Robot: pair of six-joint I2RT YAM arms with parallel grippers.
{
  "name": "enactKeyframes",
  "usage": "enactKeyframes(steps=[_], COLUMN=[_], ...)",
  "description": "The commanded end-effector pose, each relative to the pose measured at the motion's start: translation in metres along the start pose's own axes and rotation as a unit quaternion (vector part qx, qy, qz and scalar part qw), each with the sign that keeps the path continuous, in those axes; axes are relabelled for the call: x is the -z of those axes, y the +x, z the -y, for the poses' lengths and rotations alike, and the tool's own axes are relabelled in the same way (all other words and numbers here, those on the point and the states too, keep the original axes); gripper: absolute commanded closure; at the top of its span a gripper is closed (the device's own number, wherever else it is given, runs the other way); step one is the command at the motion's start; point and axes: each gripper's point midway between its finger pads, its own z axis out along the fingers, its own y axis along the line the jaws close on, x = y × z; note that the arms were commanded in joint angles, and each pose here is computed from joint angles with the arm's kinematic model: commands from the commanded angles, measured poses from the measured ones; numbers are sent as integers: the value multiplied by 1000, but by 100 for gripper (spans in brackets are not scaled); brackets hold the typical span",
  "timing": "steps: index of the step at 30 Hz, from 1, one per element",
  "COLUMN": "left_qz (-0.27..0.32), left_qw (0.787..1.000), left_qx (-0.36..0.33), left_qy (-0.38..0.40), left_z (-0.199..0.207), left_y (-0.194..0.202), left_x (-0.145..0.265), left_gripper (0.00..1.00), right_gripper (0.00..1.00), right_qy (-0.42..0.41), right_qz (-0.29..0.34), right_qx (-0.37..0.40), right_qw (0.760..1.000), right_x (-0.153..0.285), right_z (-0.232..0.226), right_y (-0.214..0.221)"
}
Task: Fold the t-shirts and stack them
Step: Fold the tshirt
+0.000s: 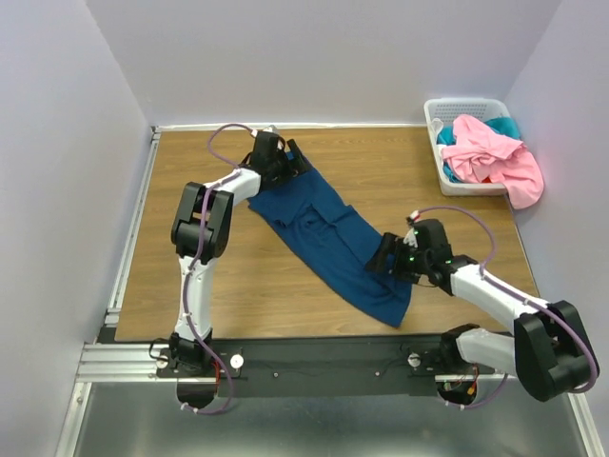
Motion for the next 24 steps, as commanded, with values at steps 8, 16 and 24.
enactKeyframes(steps=[8,16,24], left_qz=[-99,-113,-63], left_qw=[995,987,989], left_qx=[17,28,42], left_qy=[24,107,124], left_z=[30,86,99], left_y=[32,47,25], left_x=[-70,-100,-111], left_gripper=[1,1,1], right_gripper=[0,0,0], right_qy=[-107,-196,-180], right_qz=[-252,-294,-227], right_qx=[99,209,225], right_qw=[957,912,930], right_x=[12,20,15], right_z=[-47,-107,-124], right_y=[144,177,149])
